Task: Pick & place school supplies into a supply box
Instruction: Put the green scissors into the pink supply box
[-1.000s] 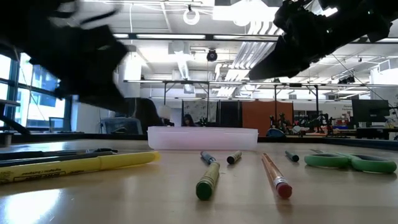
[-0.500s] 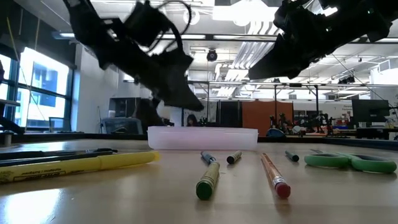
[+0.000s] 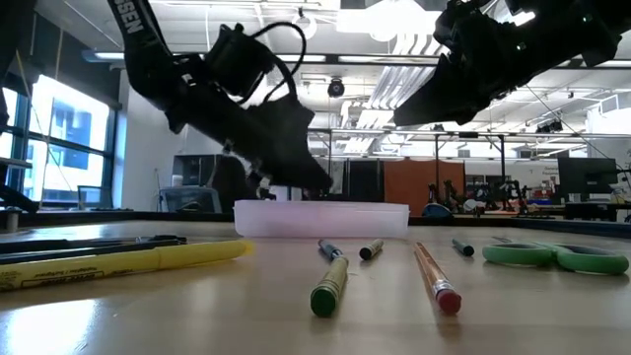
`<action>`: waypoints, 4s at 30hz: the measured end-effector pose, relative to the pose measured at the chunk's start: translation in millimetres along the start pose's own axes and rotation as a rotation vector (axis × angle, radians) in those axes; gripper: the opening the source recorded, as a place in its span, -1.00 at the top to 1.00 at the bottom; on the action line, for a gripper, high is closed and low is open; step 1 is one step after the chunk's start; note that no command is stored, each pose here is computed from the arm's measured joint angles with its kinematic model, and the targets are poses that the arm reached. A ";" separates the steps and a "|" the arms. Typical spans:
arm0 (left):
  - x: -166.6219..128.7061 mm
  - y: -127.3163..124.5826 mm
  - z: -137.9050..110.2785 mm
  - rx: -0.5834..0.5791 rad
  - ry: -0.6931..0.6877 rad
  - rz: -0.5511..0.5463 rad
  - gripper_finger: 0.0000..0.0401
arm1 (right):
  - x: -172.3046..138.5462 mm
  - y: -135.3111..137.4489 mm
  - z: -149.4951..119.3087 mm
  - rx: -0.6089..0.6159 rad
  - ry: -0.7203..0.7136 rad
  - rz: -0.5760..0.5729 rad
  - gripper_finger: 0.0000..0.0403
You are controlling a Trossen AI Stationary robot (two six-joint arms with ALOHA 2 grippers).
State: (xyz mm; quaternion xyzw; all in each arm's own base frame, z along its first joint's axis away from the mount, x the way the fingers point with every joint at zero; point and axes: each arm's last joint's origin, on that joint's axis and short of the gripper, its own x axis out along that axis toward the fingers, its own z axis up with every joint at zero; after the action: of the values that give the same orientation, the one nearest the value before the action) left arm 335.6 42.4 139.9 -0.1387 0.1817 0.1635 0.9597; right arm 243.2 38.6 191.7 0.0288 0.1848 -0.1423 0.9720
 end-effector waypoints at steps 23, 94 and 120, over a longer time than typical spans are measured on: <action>-59.8 -8.0 57.6 0.077 -0.057 -0.036 0.42 | -22.7 41.6 -21.0 -0.062 0.242 0.567 0.49; -65.0 -10.5 65.6 0.013 -0.105 -0.081 0.44 | -2.2 72.3 -24.5 -0.945 0.366 0.582 0.84; -101.7 -14.5 95.4 0.004 -0.171 -0.143 0.44 | 4.2 61.8 -39.9 -0.922 0.369 0.637 0.54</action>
State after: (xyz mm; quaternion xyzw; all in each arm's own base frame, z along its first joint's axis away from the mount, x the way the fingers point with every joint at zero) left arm 280.3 33.4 268.4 -0.1349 0.0890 0.1054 0.9812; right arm 250.7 100.9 153.2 -0.3185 0.3757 0.2590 0.8309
